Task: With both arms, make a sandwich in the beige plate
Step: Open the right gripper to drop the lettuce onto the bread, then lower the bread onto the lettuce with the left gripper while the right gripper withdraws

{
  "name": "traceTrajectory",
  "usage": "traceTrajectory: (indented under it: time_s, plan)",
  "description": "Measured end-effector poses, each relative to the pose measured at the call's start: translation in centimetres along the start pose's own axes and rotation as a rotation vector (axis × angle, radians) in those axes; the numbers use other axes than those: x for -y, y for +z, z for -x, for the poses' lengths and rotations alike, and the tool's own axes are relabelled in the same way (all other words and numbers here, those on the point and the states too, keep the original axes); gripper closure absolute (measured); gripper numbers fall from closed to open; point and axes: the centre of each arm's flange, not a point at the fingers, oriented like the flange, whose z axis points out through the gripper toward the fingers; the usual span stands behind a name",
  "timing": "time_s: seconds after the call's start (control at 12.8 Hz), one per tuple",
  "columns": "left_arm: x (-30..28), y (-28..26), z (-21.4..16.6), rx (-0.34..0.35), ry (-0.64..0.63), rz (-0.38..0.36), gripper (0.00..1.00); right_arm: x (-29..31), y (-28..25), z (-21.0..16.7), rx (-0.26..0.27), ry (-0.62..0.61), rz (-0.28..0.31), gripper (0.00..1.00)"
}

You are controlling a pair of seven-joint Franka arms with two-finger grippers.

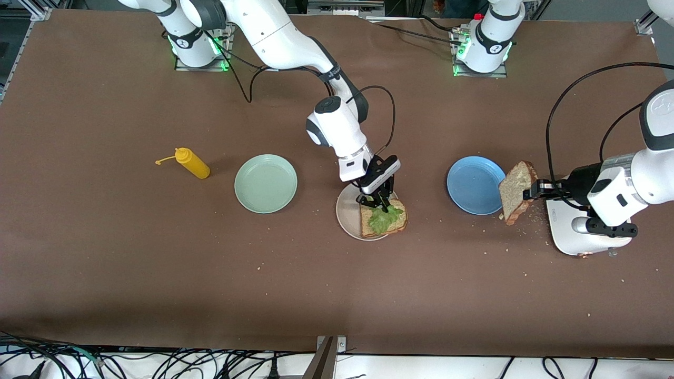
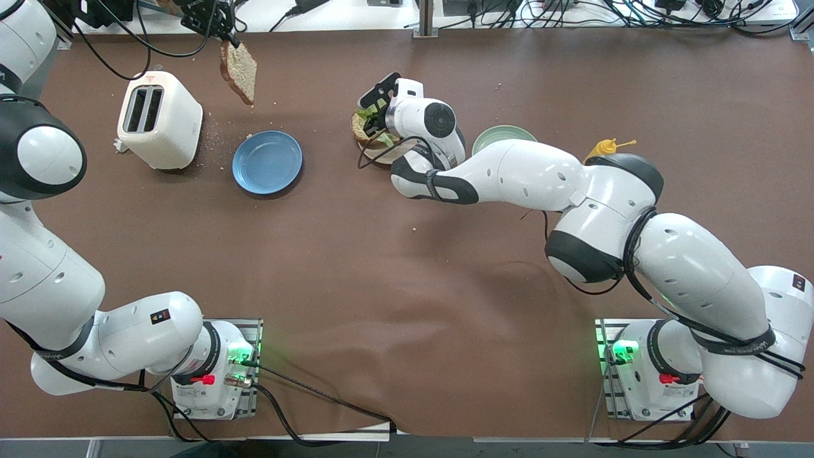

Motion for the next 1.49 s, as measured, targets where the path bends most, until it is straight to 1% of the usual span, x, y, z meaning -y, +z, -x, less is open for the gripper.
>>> traceTrajectory:
  time_s: [0.08, 0.16, 0.23, 0.31, 0.39, 0.55, 0.7, 0.78, 0.86, 0.94, 1.1, 1.33, 1.49]
  plan:
    - [0.0, 0.0, 0.0, 0.0, 0.0, 0.0, 0.91, -0.2, 0.0, 0.0, -0.001, 0.017, -0.001, 0.7]
    - [0.0, 0.0, 0.0, 0.0, -0.001, 0.0, 0.91, -0.3, 0.0, 0.0, -0.001, 0.026, -0.001, 0.59]
    - [0.0, 0.0, 0.0, 0.0, -0.001, 0.0, 0.91, -0.3, 0.0, 0.0, -0.001, 0.03, -0.001, 0.48]
    - [0.0, 0.0, 0.0, 0.0, -0.001, 0.0, 0.91, -0.3, 0.0, -0.1, -0.001, 0.032, -0.001, 0.34]
    - [0.0, 0.0, 0.0, 0.0, -0.001, 0.0, 0.91, -0.3, 0.0, -0.1, -0.002, 0.033, -0.001, 0.25]
    - [0.2, 0.0, 0.0, 0.002, -0.005, 0.008, 0.91, -0.4, -0.2, -0.4, -0.01, 0.049, -0.004, 0.02]
    - [0.4, 0.2, 0.0, 0.01, -0.014, 0.046, 0.91, -0.6, -0.8, -1.6, -0.027, 0.089, -0.011, 0.0]
    - [0.5, 0.3, -0.1, 0.013, -0.018, 0.063, 0.91, -0.5, -1.1, -2.1, -0.02, 0.098, -0.017, 0.0]
    - [0.5, 0.5, -0.1, 0.017, -0.021, 0.071, 0.91, -0.6, -1.7, -2.9, 0.01, 0.105, -0.024, 0.0]
    - [0.6, 0.7, -0.2, 0.022, -0.022, 0.081, 0.91, -1.0, -2.6, -4.2, 0.053, 0.112, -0.031, 0.0]
    - [0.3, 1.2, -0.4, 0.034, -0.028, 0.129, 0.91, -3.7, -5.7, -7.8, 0.145, 0.139, -0.03, 0.0]
    - [-0.5, 3.0, -0.7, 0.074, -0.036, 0.218, 0.91, -11.1, -12.4, -12.6, 0.298, 0.208, -0.009, 0.0]
    - [-1.8, 5.6, -1.2, 0.127, -0.03, 0.283, 0.91, -16.2, -16.9, -14.3, 0.385, 0.255, 0.019, 0.0]
